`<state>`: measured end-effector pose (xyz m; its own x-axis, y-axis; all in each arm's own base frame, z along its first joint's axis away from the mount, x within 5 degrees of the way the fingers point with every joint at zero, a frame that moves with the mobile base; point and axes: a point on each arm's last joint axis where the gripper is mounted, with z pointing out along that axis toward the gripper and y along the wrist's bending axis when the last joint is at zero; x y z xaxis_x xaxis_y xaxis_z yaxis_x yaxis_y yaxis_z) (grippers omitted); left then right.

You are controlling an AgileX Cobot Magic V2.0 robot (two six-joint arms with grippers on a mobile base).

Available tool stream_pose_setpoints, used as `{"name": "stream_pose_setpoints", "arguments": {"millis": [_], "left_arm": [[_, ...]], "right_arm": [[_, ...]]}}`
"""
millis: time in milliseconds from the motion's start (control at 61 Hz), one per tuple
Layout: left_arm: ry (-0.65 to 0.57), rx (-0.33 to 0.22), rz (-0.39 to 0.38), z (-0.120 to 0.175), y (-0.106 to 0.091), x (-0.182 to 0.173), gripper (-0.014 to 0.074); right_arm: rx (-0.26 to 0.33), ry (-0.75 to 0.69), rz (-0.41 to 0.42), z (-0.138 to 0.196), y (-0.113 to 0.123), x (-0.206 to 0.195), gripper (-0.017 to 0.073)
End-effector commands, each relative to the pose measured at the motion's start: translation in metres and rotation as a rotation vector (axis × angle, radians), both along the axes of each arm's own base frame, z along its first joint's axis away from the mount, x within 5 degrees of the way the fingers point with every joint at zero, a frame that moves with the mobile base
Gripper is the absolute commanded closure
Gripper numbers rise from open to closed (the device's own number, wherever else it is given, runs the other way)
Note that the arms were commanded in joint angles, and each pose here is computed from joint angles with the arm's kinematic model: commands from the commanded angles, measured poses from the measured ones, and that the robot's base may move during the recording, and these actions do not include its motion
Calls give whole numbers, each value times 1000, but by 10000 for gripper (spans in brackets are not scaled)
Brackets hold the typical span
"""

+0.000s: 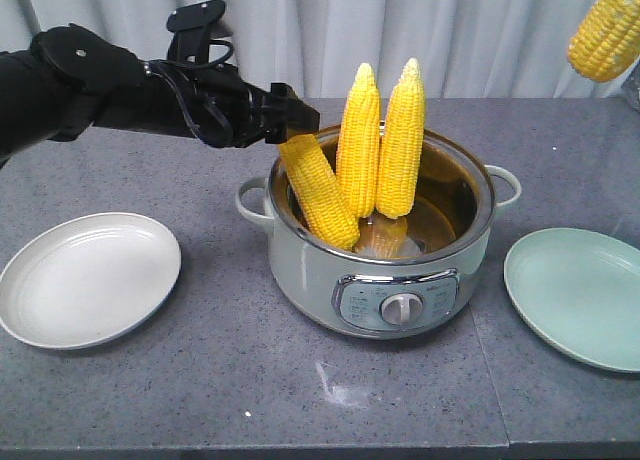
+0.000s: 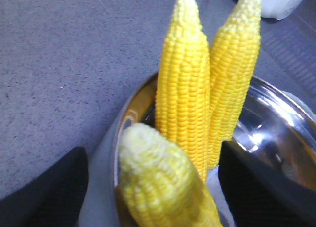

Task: Distribute corn equally
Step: 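Grasp the corn cob nearest the left gripper and lift it out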

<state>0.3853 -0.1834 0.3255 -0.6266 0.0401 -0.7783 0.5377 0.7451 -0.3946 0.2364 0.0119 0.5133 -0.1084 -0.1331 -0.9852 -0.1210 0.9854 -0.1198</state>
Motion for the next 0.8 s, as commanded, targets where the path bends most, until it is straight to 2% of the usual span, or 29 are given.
{"name": "stream_pose_setpoints", "arguments": {"millis": [0,197,279,377,623,787], "left_arm": [[-115,-71,35,33,-6,-6,60],[-106,-65,49,23,-10,0,61],[-113,-68,62,23,-9,2,90],[-124,-70,77,24,-9,3,188],[-144,-77,82,31,-7,0,602],[-225,-117,104,64,2,-15,601]], "right_arm": [[-3,-137,-23,22,-3,-12,564],[-11,-129,-26,21,-3,-12,564],[-16,-126,-27,21,-3,-12,564],[-16,-123,-27,21,-3,-12,564],[-9,-107,-24,19,-3,-12,564],[13,-114,-26,21,-3,-15,564]]}}
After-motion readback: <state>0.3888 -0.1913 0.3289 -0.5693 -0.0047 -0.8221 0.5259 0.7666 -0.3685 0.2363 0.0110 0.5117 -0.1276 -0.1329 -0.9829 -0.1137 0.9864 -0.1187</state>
